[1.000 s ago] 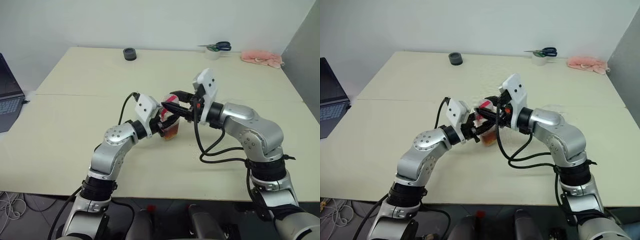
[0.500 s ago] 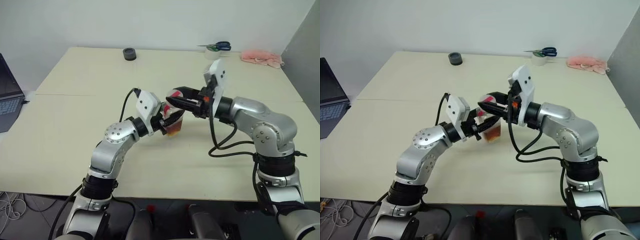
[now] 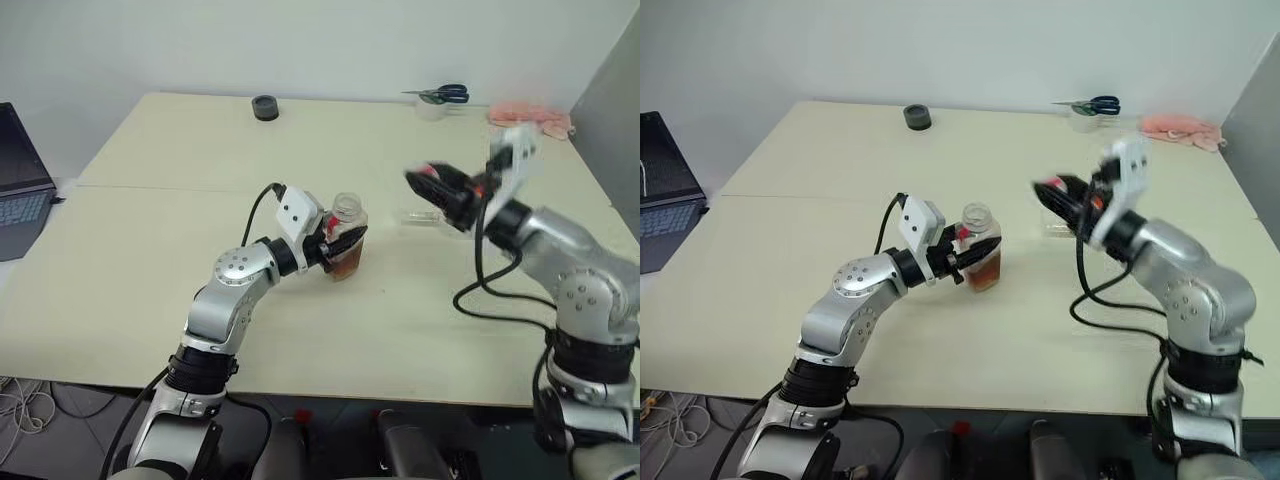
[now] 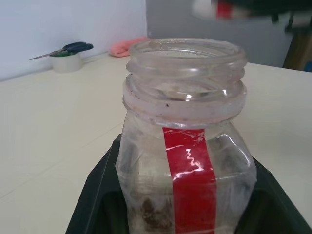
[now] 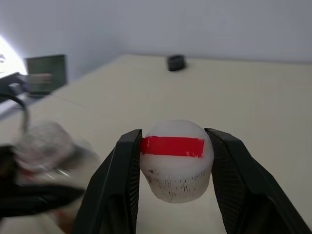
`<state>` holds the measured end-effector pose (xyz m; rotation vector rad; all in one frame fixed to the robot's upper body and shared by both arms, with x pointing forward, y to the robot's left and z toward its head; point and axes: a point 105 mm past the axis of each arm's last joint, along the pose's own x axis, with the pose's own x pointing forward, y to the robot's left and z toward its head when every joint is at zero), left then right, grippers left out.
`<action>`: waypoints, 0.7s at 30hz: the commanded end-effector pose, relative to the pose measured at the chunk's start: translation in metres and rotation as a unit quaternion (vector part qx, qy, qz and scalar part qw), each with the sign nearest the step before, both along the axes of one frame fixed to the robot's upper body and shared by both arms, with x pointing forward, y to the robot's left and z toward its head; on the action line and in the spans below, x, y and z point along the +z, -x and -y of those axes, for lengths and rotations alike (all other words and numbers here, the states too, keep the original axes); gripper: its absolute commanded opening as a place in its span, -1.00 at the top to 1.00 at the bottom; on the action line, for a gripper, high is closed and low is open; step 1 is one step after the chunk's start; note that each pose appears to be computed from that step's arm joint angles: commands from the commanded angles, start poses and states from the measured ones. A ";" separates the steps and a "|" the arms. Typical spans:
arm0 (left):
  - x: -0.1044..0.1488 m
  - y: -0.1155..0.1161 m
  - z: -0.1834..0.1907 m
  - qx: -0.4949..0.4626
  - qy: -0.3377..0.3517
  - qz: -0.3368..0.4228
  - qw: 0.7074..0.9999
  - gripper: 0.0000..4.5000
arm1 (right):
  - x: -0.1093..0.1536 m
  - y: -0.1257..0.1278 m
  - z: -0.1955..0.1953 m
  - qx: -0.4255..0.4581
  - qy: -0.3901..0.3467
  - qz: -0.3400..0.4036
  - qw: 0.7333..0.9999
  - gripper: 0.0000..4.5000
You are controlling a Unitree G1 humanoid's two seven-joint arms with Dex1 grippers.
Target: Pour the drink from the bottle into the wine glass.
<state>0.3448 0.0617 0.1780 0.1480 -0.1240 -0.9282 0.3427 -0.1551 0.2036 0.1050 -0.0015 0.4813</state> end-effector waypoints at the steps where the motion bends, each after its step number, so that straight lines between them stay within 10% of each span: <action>1: 0.019 0.002 0.004 -0.011 0.010 0.038 0.999 0.19 | -0.022 0.005 0.037 -0.098 0.000 0.007 0.995 0.24; 8: 0.023 -0.003 0.004 -0.006 0.012 0.044 0.999 0.19 | -0.106 0.017 0.041 -0.097 0.037 -0.094 0.990 0.24; 16: 0.025 -0.012 -0.011 0.024 0.005 0.051 0.998 0.19 | -0.103 0.011 0.046 -0.081 0.117 -0.079 0.987 -0.98; 21: 0.025 -0.018 -0.024 0.051 0.010 0.050 0.997 0.19 | -0.103 0.017 0.040 -0.034 0.204 -0.074 0.976 -1.00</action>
